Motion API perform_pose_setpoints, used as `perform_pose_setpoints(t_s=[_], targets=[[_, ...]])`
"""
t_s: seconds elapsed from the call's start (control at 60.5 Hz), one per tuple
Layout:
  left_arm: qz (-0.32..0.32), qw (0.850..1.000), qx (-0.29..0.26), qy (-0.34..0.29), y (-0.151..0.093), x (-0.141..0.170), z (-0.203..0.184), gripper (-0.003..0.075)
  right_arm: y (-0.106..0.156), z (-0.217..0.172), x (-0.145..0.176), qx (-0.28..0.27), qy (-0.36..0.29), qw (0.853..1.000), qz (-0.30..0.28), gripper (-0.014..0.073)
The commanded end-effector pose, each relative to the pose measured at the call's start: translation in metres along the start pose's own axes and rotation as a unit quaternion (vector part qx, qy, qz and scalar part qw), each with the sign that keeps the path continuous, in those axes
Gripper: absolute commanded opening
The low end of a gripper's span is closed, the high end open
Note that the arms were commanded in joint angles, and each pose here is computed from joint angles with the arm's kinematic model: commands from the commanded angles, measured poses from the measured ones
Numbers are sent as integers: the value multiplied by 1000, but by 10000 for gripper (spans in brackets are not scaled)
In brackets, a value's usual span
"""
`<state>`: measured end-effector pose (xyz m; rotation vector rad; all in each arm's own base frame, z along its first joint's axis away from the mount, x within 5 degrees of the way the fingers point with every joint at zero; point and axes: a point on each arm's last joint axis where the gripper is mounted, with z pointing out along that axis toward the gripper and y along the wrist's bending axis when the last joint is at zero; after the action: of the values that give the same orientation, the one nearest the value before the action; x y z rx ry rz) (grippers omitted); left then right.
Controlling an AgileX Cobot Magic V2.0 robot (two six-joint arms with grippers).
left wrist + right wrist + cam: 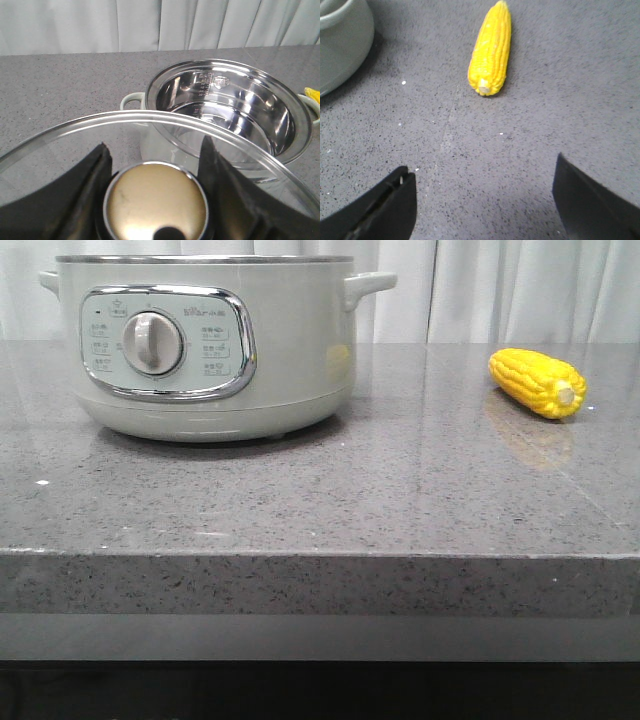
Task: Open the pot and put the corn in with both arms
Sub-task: 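Lift the glass lid off the cooker with the left gripper, then lower the right gripper over the yellow corn cob and grasp it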
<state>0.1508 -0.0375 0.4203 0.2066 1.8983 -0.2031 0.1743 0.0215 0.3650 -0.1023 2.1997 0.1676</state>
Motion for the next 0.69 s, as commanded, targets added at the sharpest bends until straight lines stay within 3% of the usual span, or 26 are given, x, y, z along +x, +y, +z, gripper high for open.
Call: perform_pose_setpoints(t_s=[0.0,0.446,0.677], targets=[[-7,996,1,-92,0,-22,-12,260,4,8,-27,-7,-18,1000,-8,579],[-8,998,-1,-65,0,-20,7,260,1,103,-91,-8,87,996,-15,579],[-8,999,-3,-42,1,-17,30,260,-8,154,-110,20,145,989,-19,579]])
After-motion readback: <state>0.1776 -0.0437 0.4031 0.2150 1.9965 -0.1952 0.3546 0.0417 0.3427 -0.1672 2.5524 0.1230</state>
